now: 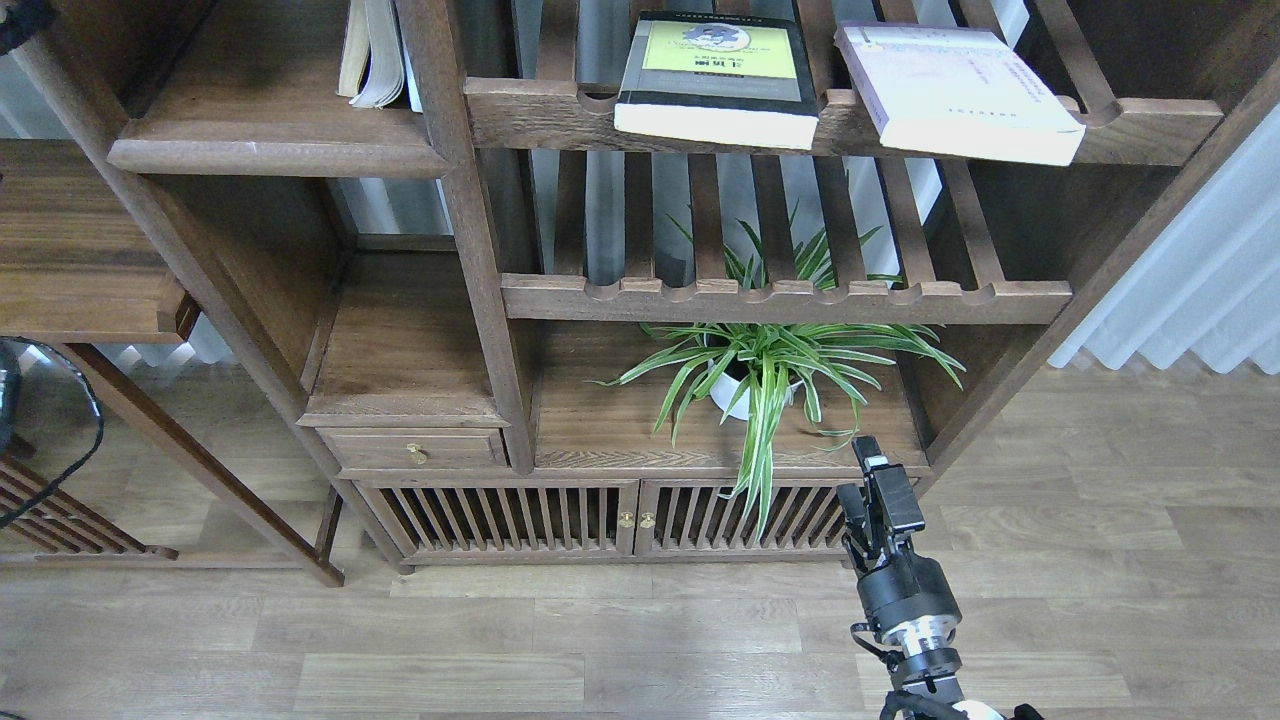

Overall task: Organize books on shelf
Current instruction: 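Place the red book upright on the top shelf with the left gripper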

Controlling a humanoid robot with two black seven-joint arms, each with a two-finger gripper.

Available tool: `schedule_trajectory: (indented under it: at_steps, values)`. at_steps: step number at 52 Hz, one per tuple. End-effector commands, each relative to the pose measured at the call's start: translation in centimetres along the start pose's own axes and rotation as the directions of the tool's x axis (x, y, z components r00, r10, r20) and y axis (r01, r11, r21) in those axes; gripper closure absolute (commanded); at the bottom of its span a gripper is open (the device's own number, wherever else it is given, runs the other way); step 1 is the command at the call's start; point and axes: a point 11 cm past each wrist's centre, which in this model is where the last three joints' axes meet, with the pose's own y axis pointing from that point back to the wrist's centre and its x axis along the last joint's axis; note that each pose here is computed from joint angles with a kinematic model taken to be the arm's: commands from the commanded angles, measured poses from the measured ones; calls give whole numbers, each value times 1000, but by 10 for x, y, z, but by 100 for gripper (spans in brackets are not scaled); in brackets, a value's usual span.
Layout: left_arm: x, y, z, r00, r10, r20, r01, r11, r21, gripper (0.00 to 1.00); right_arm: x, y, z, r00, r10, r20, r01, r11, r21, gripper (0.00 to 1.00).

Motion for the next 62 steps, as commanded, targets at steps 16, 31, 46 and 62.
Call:
schedule_trajectory:
  at_steps: [16,31,46,62]
  values:
    - [2,6,-15,996,-8,-87,7,1000,-17,32,7,8,0,999,26,34,-27,1000,16,1]
    - [-7,16,-18,987,-59,-149,49,996,-69,15,5,8,1,999,19,37,-20,1000,13,1]
    - [12,68,-24,963,-72,-259,36,989,-141,0,3,12,5,997,20,78,-21,1000,20,1]
    - [30,117,-53,928,-39,-371,-13,991,-137,2,-12,9,23,995,-22,95,26,999,-34,1]
